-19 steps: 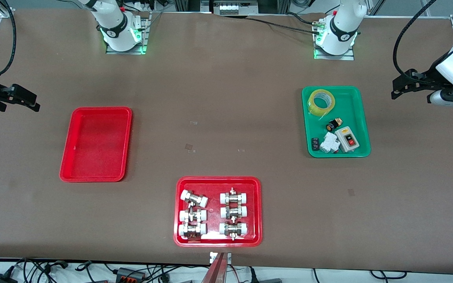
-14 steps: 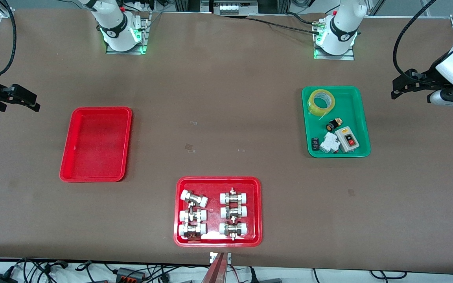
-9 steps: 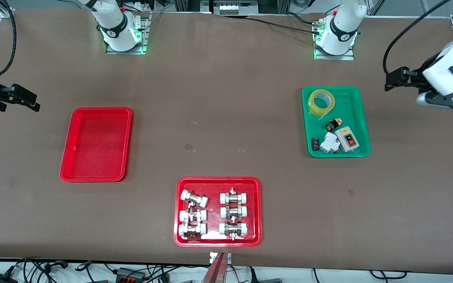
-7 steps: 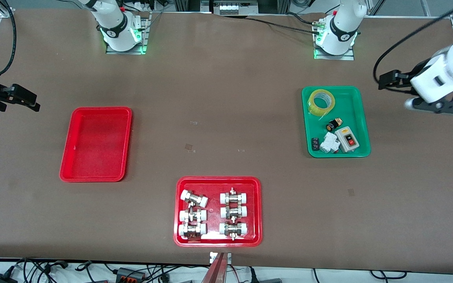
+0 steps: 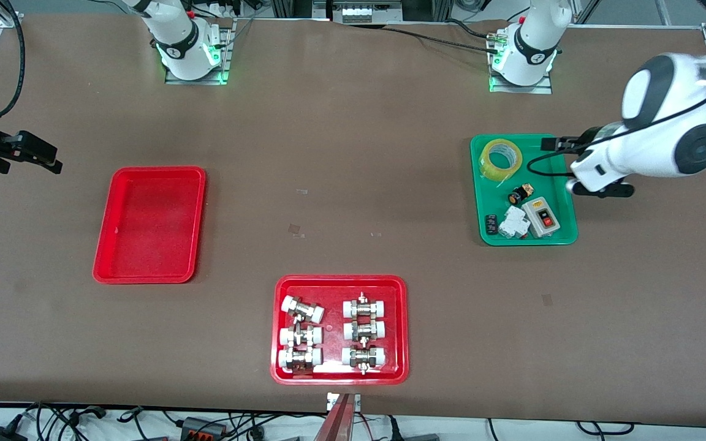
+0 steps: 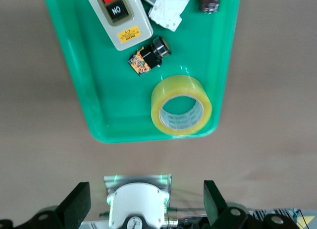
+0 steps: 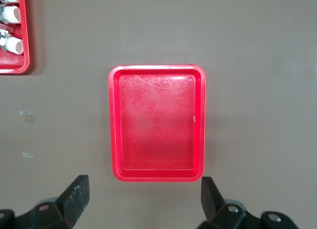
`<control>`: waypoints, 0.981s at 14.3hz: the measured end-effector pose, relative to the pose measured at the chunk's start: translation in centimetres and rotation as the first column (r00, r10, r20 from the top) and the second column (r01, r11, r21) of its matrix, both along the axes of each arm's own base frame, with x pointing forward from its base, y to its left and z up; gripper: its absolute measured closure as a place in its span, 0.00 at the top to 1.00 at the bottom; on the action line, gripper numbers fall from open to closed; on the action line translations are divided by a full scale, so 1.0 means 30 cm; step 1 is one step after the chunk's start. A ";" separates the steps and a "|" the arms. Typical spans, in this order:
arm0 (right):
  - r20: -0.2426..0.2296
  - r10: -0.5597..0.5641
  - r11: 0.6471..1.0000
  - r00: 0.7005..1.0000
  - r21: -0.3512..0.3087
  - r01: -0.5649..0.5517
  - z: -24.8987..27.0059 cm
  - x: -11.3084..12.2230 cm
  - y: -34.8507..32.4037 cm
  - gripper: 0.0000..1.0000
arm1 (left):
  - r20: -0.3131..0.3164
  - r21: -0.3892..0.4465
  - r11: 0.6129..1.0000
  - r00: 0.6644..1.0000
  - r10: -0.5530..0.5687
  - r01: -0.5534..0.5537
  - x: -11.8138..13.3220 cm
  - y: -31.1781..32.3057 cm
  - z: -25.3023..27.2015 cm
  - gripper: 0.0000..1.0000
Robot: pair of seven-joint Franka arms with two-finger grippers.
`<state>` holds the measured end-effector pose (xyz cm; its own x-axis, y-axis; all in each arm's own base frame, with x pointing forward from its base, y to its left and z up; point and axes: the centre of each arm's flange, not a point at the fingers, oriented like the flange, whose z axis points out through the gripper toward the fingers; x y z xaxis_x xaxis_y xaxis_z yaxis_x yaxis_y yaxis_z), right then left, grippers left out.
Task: Left arm passes tape to right arm into tray
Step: 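Lower the left gripper and grasp the clear tape roll by its rim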
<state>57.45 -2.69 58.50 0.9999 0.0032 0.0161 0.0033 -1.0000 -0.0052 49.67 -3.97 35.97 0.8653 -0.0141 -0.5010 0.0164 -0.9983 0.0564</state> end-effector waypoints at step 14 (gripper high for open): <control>-0.001 0.000 1.000 1.000 0.000 0.000 -0.001 0.000 0.000 1.00 | -0.010 -0.030 0.989 0.990 0.142 -0.143 -0.251 0.008 -0.592 0.75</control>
